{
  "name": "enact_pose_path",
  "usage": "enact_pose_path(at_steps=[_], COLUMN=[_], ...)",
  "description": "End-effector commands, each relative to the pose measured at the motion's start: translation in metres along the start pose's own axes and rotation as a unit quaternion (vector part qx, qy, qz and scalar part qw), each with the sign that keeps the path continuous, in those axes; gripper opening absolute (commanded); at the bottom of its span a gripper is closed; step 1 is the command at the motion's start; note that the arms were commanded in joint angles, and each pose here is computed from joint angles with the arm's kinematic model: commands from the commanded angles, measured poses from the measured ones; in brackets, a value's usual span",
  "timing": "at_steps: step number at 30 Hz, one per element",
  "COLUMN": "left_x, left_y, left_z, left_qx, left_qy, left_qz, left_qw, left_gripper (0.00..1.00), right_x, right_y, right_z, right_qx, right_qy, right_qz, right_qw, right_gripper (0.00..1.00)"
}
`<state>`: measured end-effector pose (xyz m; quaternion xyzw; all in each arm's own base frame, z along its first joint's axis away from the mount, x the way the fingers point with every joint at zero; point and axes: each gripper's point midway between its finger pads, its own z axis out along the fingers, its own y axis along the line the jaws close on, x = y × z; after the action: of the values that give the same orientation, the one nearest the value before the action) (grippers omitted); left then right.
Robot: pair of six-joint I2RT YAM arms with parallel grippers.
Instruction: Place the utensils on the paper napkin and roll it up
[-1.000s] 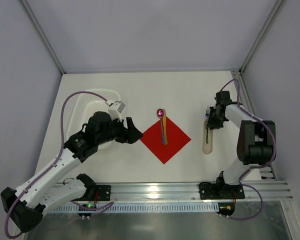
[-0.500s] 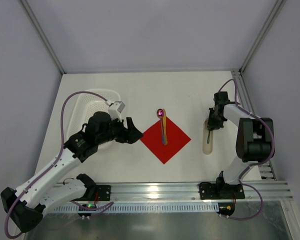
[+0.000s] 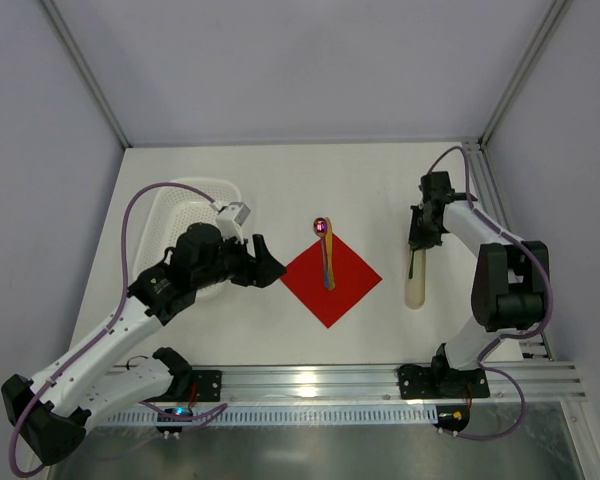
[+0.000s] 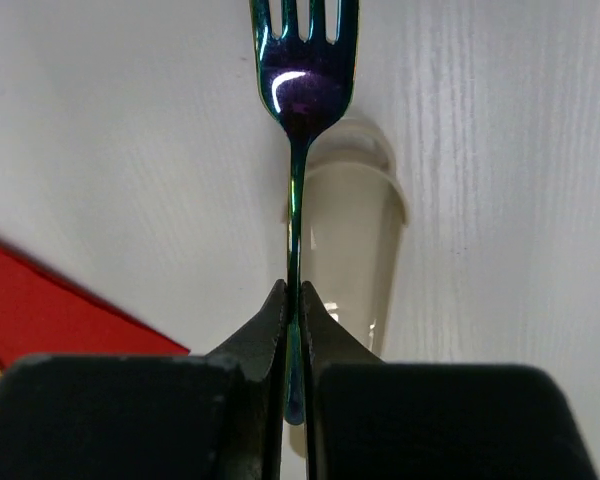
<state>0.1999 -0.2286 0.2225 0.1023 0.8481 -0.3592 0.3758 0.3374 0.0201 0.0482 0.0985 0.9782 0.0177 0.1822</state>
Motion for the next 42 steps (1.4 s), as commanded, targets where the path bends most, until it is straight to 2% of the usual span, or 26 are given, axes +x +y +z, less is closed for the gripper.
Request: enact_pose_path(at_steps=[1, 4, 10, 18, 25, 42], left_x=[-0.014, -0.013, -0.012, -0.011, -0.011, -0.011], left_y=[-0.009, -0.008, -0.007, -0.002, -0.001, 0.0], left_z=[-0.003, -0.003, -0.003, -0.004, -0.005, -0.006], left_qx=[0.015, 0.013, 0.01, 0.001, -0.002, -0.003], left_qy=[-0.023, -0.023, -0.024, -0.026, -0.027, -0.026], left_qz=[0.011, 0.011, 0.01, 0.011, 0.011, 0.013], left_qw=[1.0, 1.0, 1.0, 1.0, 1.0, 1.0], left_gripper=[0.73, 0.73, 0.73, 0.73, 0.73, 0.73], right_x=[-0.013, -0.012, 0.003, 0.033, 0.048, 0.057], right_y=[0.03, 0.052, 0.133, 0.202, 0.223, 0.222], right_z=[-0.037, -0.046, -0.055, -0.035, -0.012, 0.011], right_qx=[-0.042, -0.057, -0.108, -0.12, -0.103, -0.065], right_qy=[-0.026, -0.026, -0.019, 0.012, 0.035, 0.035], right_qz=[-0.012, -0.019, -0.066, -0.074, -0.074, -0.07], right_qw=[0.999, 0.998, 0.992, 0.99, 0.991, 0.995], right_gripper=[0.04, 0.04, 0.04, 0.04, 0.04, 0.06])
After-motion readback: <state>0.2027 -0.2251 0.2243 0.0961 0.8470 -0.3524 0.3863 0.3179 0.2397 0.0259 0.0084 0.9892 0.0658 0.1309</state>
